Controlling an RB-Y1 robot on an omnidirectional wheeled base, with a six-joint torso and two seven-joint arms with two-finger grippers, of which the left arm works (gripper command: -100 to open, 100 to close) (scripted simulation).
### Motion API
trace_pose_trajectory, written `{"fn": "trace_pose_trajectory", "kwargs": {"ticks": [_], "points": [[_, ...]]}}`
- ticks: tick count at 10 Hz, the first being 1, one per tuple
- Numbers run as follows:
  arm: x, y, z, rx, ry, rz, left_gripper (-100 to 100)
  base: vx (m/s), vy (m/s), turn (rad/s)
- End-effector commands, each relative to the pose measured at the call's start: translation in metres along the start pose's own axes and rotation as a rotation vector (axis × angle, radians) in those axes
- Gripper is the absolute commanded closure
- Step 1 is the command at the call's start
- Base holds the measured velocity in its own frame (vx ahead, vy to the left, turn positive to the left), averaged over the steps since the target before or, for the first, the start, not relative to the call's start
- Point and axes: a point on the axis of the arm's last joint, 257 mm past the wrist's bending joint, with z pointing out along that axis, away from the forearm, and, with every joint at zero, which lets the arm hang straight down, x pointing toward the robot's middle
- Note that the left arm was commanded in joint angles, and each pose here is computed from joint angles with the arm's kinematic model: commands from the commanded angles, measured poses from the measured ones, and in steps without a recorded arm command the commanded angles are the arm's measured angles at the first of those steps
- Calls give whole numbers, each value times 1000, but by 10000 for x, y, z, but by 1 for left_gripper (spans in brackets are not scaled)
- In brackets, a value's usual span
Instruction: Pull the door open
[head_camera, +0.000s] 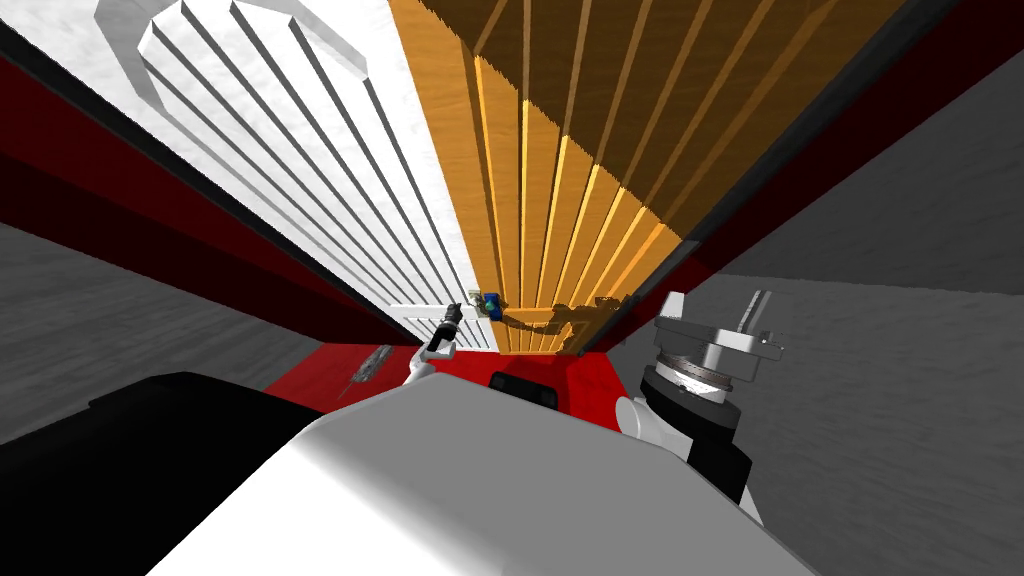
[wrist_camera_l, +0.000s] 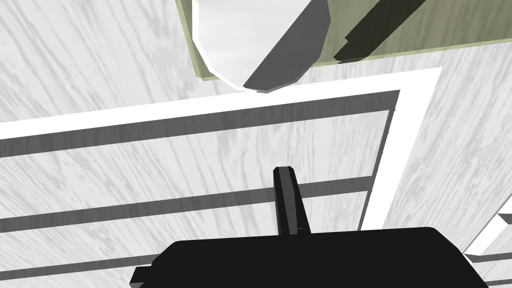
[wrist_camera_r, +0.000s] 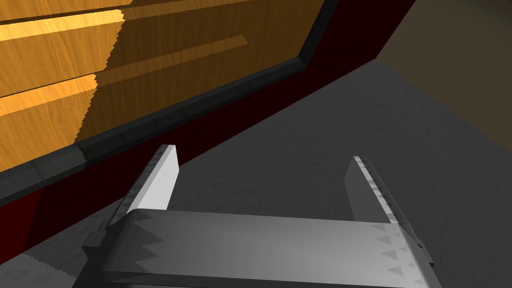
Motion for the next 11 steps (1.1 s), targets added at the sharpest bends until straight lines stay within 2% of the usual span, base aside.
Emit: {"fn": "trace_pose_trajectory", "kwargs": {"ticks": [1,2,5,6,7,8,9,11], "points": [[-202,66,-66,-18,-26,15,100,-219,67,93],[-109,50,-93,-14,-12,5,-100,-195,-59,-6],[-23,43,-122,-14,5,-3,-100,-200,-107,-11],[55,23,-122,-10,19,-9,-100,-189,-87,-45],[233,-55,-83,7,47,-23,-100,-157,-145,-145],[152,-26,-109,-1,31,-16,-100,-61,-74,-25],[-53,27,-148,-16,1,0,-100,-35,19,140],[-337,83,-198,-34,-40,22,-100,2,63,141]]}}
